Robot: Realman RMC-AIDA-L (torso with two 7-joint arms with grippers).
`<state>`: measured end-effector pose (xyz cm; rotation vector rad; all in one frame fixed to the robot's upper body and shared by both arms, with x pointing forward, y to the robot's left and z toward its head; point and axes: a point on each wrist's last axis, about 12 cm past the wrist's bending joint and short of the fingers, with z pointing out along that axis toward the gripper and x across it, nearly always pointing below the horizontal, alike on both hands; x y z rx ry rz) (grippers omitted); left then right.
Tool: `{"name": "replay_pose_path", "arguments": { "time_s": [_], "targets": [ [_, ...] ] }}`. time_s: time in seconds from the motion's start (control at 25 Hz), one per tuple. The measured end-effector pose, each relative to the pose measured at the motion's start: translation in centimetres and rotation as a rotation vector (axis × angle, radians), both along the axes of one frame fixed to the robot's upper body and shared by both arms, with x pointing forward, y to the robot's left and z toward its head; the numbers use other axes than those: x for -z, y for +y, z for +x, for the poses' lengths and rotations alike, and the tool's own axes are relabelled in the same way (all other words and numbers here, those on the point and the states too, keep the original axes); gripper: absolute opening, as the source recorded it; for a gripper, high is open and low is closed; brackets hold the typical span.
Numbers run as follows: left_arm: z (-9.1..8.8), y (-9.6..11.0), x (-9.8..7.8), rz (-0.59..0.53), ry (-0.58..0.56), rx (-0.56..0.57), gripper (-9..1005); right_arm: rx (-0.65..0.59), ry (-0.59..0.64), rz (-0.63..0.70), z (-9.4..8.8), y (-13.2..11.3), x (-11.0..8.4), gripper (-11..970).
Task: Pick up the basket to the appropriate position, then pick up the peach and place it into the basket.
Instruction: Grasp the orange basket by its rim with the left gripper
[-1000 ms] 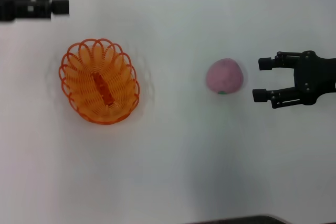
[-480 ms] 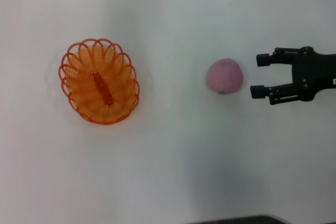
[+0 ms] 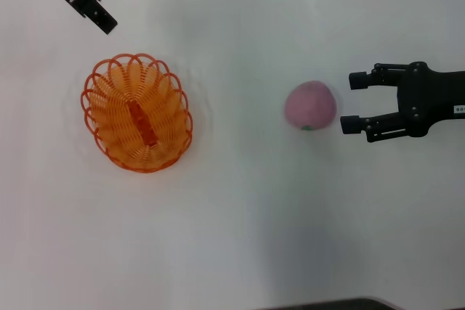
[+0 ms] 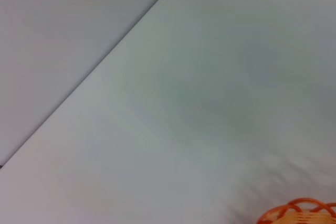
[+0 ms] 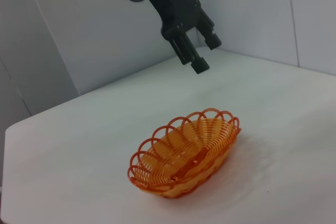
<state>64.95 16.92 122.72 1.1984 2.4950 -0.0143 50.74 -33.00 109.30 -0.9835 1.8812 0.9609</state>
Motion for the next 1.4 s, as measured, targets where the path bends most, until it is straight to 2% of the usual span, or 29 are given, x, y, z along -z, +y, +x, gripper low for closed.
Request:
{"name": "replay_pose_path", "arguments": {
  "time_s": [0.2, 0.36, 0.48, 0.68, 0.96, 1.08, 1.4],
  "targets": [
    [0.5, -0.5, 1.9, 0.027, 0.009, 0.007, 851, 0.001, 0.001, 0.000, 0.0, 0.1, 0.1, 945],
    [0.7, -0.6, 4.4, 0.059, 0.028, 0.011, 850, -0.001, 0.002, -0.002, 0.1, 0.4, 0.2, 945],
    [0.5, -0.8, 6.1, 0.074, 0.047, 0.014, 849, -0.004, 0.005, -0.006, 0.2, 0.6, 0.3, 945],
    [-0.1, -1.8, 7.9, 0.081, 0.051, 0.038, 847, -0.016, 0.014, -0.010, 0.1, 1.1, 0.6, 945],
    [-0.3, -2.3, 9.0, 0.084, 0.054, 0.042, 844, -0.028, 0.019, -0.016, 0.2, 1.6, 0.8, 944],
    [-0.1, -2.3, 9.2, 0.086, 0.061, 0.021, 733, -0.028, 0.020, -0.014, 0.2, 1.7, 0.9, 944],
    [0.0, -2.4, 9.3, 0.085, 0.042, 0.033, 569, -0.024, 0.021, -0.015, 0.2, 1.7, 0.9, 944]
  ]
}}
